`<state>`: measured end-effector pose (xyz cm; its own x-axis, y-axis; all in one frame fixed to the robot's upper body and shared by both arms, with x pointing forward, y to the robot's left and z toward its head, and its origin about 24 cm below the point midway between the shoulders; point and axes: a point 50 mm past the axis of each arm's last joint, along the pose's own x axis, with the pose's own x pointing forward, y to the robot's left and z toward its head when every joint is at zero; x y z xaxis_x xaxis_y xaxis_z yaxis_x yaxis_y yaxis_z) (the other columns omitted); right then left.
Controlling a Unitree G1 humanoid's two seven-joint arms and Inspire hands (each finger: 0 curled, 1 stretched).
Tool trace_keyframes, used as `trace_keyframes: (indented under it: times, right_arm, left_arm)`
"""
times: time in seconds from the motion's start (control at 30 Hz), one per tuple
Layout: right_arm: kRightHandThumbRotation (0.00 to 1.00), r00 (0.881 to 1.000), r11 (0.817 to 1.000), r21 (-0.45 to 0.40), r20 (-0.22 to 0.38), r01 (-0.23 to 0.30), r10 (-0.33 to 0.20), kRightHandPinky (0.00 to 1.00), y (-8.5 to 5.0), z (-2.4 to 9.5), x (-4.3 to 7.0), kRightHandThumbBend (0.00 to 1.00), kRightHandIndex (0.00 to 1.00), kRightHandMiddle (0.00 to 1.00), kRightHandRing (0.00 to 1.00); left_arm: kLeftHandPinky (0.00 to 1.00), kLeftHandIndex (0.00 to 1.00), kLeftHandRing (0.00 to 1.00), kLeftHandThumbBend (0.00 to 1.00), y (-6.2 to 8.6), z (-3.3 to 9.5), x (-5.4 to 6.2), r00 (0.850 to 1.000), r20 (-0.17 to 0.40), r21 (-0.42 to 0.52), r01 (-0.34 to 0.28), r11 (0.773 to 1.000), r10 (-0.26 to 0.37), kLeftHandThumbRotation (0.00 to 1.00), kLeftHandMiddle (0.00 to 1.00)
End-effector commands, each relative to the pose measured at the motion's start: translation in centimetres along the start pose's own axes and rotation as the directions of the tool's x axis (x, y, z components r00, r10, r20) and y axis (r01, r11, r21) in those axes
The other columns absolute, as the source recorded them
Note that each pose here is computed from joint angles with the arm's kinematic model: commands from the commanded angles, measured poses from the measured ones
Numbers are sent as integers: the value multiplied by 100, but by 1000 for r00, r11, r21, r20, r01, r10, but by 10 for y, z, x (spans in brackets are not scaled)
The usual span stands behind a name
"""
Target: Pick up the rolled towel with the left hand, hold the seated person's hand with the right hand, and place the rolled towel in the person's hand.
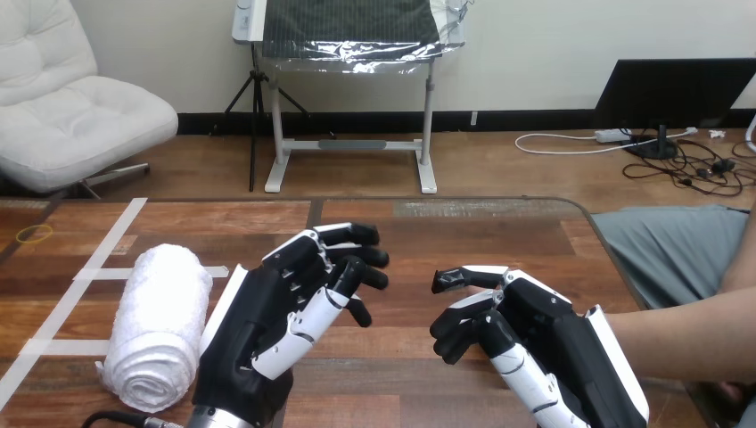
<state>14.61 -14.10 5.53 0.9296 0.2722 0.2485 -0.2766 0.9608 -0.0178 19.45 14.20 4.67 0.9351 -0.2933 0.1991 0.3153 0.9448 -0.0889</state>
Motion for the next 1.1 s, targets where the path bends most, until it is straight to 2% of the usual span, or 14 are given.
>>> trace_keyframes:
  times: [0.0,0.17,0.3,0.83,1.07]
  right_arm:
    - [66,997,1000,4,81,-4,4,39,0,7,13,60,64,52,46]
    - [65,997,1000,8,83,-5,4,40,0,7,13,60,64,52,46]
    - [65,996,1000,1,86,-3,3,40,1,7,14,59,64,52,46]
    - [64,996,1000,1,90,0,0,40,1,5,14,59,64,51,46]
    - [65,996,1000,7,89,0,0,39,2,5,14,60,64,52,46]
  left_arm:
    - [45,76,69,78,3,11,12,997,68,45,-24,999,21,59,72]
    - [51,81,74,91,4,13,12,996,66,76,-59,995,54,64,76]
    - [55,84,77,97,5,14,14,995,75,86,-74,994,68,67,79]
    - [65,85,82,100,6,15,16,992,91,90,-97,991,89,68,82]
    - [75,86,86,100,6,14,16,991,87,95,-108,990,99,70,85]
